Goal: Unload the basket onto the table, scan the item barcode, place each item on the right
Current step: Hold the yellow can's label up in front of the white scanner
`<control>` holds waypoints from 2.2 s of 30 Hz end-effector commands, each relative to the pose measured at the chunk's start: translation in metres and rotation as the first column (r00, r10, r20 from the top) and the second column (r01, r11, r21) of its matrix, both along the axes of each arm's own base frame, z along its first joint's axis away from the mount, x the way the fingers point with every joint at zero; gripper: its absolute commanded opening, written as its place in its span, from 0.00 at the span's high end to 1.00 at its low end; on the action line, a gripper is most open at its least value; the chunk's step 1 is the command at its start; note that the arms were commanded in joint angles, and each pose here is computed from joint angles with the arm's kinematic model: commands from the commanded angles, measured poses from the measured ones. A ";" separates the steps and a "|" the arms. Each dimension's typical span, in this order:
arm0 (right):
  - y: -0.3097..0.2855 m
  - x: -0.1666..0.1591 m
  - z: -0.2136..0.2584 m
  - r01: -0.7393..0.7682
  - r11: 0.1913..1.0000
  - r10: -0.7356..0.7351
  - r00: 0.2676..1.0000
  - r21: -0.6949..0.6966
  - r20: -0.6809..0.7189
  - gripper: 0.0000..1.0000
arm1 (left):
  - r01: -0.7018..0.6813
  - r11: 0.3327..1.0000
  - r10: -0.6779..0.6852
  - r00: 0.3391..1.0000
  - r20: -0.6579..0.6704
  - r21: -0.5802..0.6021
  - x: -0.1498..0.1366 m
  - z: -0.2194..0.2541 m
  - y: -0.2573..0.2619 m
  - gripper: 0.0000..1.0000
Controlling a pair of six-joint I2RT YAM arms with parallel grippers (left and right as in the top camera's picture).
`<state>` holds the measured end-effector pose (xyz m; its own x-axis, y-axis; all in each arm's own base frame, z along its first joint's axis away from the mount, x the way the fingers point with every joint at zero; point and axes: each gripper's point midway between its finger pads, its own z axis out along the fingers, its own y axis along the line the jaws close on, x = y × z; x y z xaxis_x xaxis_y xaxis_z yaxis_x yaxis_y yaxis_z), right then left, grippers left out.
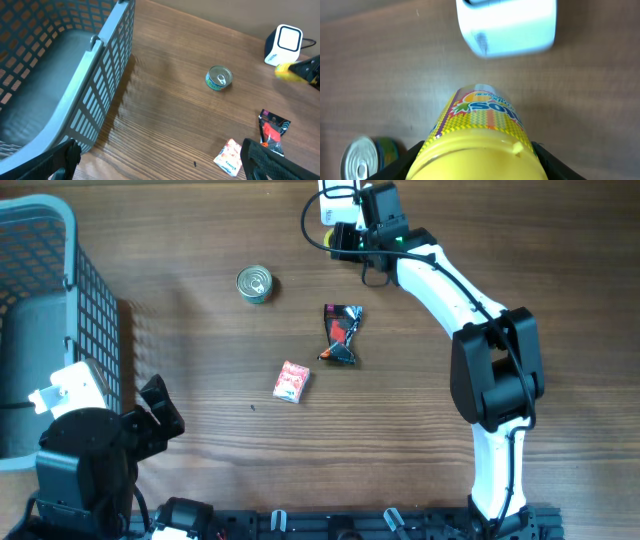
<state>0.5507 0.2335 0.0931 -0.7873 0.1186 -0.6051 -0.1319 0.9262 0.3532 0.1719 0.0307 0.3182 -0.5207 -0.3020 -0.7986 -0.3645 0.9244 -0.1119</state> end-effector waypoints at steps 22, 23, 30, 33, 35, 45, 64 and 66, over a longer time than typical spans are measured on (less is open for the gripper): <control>0.004 0.076 0.048 0.003 0.994 0.053 0.873 -0.113 0.485 0.39 | -0.003 1.000 0.003 1.000 0.002 -0.006 0.000 -0.001 -0.001 0.00; 0.005 0.078 0.047 0.005 0.994 0.050 0.865 -0.107 0.499 0.39 | -0.003 1.000 0.003 1.000 0.002 -0.005 0.000 -0.001 0.000 0.00; 0.009 0.095 0.062 0.029 0.998 0.009 0.774 -0.050 0.633 0.39 | -0.003 1.000 0.003 1.000 0.001 -0.006 0.000 -0.001 -0.001 0.00; 0.005 0.098 0.063 0.056 0.997 -0.009 0.763 -0.053 0.647 0.38 | -0.003 1.000 0.003 1.000 0.001 -0.005 0.000 -0.001 0.000 0.00; 0.004 0.099 0.062 0.057 0.996 0.005 0.755 -0.074 0.655 0.38 | -0.003 1.000 0.003 1.000 0.001 -0.006 0.000 -0.001 -0.001 0.00; 0.006 0.106 0.056 0.067 0.993 0.031 0.671 -0.102 0.741 0.40 | -0.002 1.000 0.003 1.000 0.001 -0.006 0.000 -0.001 -0.001 0.00; 0.026 0.096 0.089 0.039 0.992 0.073 0.619 -0.123 0.782 0.44 | -0.003 1.000 0.003 1.000 -0.004 -0.004 -0.001 -0.002 0.000 0.00; 0.034 0.090 0.108 0.029 0.993 0.073 0.602 -0.113 0.795 0.44 | -0.002 1.000 0.002 1.000 -0.006 -0.003 -0.001 -0.003 0.000 0.00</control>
<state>0.6511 0.2515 0.1490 -0.0684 -0.0143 -0.9976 -0.3165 0.9486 0.0081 0.1718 0.0308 0.3180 -0.5213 -0.3017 -0.7983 -0.3652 0.9243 -0.1109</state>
